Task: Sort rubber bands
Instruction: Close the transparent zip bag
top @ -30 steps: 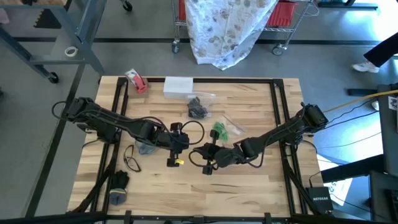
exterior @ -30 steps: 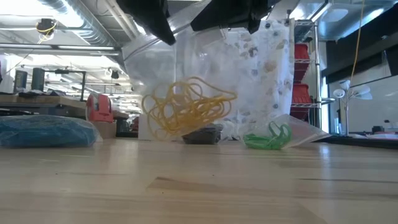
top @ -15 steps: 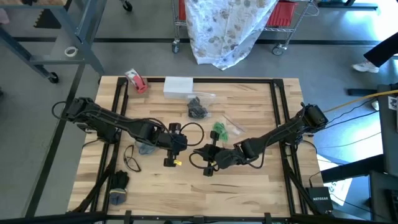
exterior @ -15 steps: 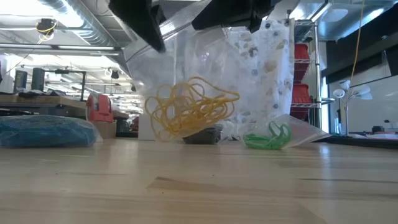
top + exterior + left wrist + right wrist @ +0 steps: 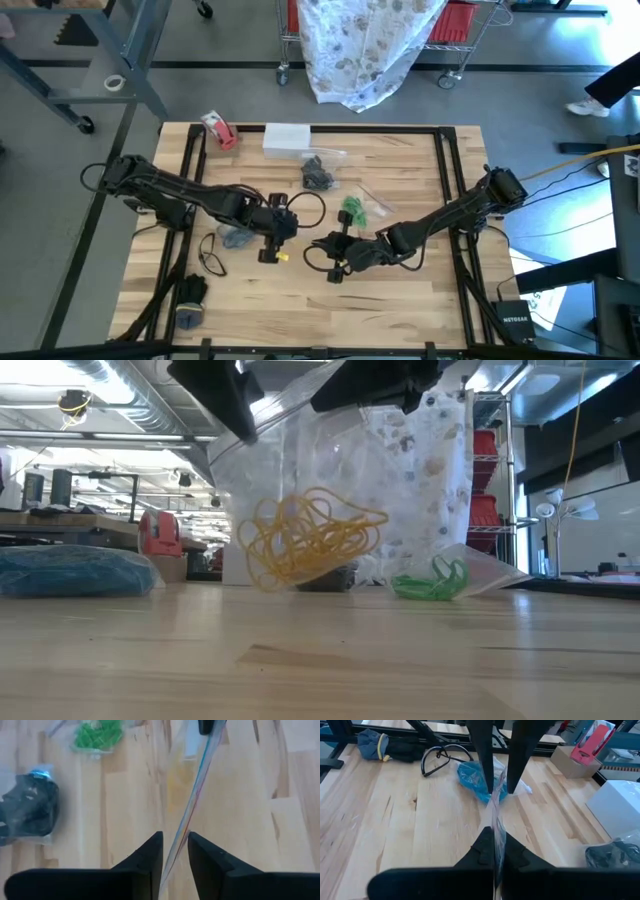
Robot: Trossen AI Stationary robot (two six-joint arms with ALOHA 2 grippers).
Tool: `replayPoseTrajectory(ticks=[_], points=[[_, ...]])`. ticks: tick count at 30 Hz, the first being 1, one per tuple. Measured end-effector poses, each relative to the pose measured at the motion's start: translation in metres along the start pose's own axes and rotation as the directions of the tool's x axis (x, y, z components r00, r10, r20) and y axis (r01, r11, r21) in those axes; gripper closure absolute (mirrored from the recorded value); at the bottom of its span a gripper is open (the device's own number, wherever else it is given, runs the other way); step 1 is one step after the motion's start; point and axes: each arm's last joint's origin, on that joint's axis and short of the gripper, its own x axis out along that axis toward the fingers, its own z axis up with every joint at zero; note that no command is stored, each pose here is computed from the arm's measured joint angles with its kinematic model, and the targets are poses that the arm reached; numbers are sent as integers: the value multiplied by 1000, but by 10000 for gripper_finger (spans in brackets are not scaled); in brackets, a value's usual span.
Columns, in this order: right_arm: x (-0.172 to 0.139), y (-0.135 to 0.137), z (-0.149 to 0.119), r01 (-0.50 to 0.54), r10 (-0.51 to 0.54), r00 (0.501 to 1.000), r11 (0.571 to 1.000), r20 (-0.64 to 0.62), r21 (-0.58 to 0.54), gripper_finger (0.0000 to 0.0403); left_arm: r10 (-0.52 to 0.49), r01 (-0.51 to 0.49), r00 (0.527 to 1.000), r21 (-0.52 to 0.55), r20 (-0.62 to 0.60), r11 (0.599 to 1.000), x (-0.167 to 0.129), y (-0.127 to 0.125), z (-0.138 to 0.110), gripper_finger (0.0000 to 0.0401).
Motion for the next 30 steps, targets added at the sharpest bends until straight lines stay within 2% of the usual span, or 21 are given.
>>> replayPoseTrajectory(ticks=[7, 15, 24, 30], points=[[0, 0, 0, 0, 0, 1000, 1000, 0, 0, 403, -64, 64, 998, 1, 3, 998, 3, 6, 1, 335], [0, 0, 0, 0, 0, 1000, 1000, 2, 1, 403, -71, 71, 997, 27, 8, 997, 4, 3, 1, 397], [0, 0, 1, 0, 0, 1000, 1000, 4, 3, 403, -102, 101, 995, 26, 20, 994, 7, 1, 3, 399], [0, 0, 1, 0, 0, 1000, 1000, 4, 4, 403, -95, 96, 995, 25, -41, 995, 7, 2, -3, 377]])
